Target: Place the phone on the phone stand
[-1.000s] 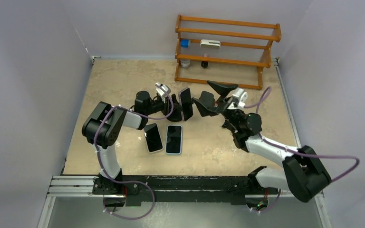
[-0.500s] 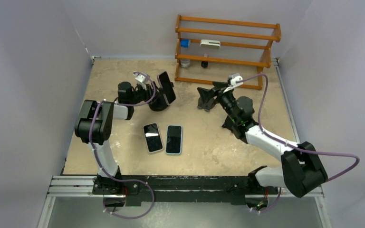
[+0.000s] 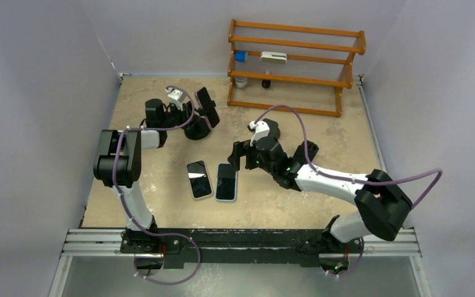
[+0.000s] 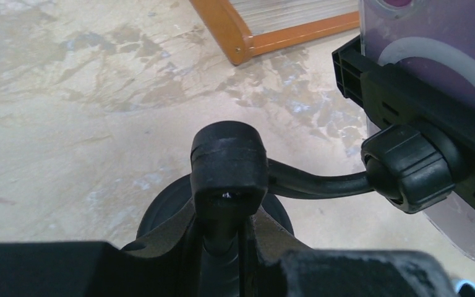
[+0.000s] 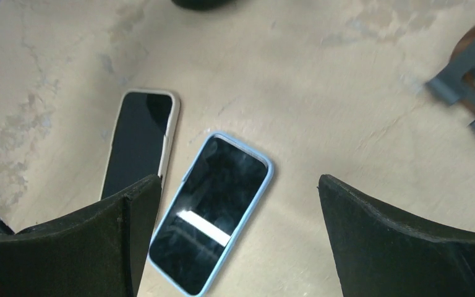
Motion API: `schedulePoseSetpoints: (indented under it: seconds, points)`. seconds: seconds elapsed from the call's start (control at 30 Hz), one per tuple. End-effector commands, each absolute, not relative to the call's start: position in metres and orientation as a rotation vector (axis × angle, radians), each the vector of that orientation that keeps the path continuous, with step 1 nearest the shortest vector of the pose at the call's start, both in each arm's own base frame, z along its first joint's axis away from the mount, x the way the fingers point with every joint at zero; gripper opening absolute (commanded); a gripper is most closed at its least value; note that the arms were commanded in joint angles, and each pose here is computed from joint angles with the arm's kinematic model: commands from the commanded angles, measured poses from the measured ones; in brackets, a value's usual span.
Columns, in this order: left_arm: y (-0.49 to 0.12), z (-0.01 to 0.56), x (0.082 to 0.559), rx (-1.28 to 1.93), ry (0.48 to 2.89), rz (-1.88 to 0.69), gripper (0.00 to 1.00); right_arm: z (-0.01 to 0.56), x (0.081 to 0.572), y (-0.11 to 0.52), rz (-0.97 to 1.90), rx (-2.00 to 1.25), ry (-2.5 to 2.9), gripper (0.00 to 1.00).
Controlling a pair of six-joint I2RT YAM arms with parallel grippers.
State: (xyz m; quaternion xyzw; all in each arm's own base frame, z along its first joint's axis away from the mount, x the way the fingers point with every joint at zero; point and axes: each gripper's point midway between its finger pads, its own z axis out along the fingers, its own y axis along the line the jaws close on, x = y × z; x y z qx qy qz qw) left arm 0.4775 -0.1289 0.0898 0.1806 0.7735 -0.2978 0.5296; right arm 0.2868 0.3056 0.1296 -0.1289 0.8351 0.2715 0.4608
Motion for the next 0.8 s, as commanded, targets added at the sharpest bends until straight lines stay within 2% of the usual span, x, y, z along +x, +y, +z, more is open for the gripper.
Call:
schedulePoseSetpoints:
  seconds: [0.0, 0.17, 0.43, 0.47, 0.5, 0.77]
  points:
    - [-0.108, 0.091, 0.484, 0.441, 1.861, -0.642, 0.19, 0.126, 0.283, 0.313, 0.643, -0.175, 2.144, 0.99]
    - [-0.109, 0.08, 0.476, 0.52, 1.844, -0.618, 0.34, 0.105, 0.283, 0.33, 0.625, -0.115, 2.234, 0.99]
    - [-0.091, 0.083, 0.475, 0.509, 1.826, -0.606, 0.43, 0.071, 0.286, 0.358, 0.479, -0.008, 2.379, 0.99]
    - [-0.092, 0.085, 0.474, 0.503, 1.821, -0.614, 0.52, 0.069, 0.285, 0.358, 0.446, 0.0, 2.386, 0.99]
    - [-0.093, 0.087, 0.473, 0.489, 1.821, -0.624, 0.55, 0.066, 0.283, 0.357, 0.412, 0.005, 2.396, 0.99]
    - [-0.095, 0.101, 0.455, 0.419, 1.781, -0.646, 0.62, 0.054, 0.28, 0.342, 0.251, 0.042, 2.424, 0.99]
